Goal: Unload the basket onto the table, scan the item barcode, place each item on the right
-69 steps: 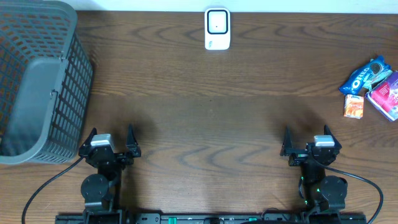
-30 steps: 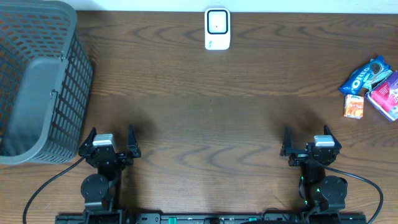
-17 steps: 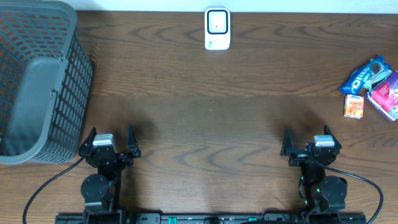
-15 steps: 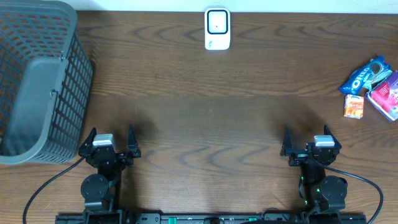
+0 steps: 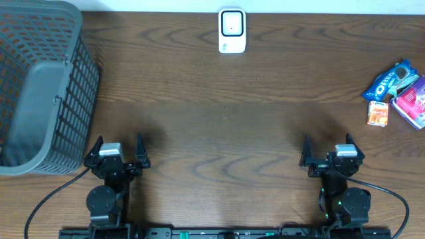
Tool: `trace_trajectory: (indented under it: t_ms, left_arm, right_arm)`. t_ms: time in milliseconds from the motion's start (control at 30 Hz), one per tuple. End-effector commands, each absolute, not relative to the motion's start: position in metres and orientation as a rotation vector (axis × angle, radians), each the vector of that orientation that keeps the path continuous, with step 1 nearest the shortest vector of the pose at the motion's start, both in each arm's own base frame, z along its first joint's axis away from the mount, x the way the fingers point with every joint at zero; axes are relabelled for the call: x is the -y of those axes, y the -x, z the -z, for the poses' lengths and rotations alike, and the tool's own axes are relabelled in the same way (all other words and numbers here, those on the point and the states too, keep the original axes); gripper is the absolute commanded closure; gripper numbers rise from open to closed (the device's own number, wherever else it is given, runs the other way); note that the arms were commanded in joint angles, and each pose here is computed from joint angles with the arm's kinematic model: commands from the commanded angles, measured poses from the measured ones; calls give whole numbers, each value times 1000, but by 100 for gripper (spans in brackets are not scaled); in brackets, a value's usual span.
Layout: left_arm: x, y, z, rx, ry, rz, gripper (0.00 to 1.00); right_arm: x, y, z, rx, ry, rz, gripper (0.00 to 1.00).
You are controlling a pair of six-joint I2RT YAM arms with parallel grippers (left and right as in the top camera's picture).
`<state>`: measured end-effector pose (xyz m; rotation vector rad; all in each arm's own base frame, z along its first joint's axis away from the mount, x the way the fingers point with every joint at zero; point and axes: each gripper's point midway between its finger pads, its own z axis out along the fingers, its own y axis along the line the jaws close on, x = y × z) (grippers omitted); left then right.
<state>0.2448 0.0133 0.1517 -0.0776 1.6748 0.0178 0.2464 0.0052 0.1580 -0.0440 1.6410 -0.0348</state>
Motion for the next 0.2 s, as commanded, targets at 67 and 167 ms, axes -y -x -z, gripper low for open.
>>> trace_trajectory:
  t_ms: [67, 167]
  left_arm:
    - [-20, -243, -136, -1727, 92, -61, 2]
    - [-20, -243, -136, -1727, 92, -61, 2]
  right_arm:
    - [-3, -246, -157, -1641, 48, 49, 1]
    - [-3, -246, -157, -1641, 48, 49, 1]
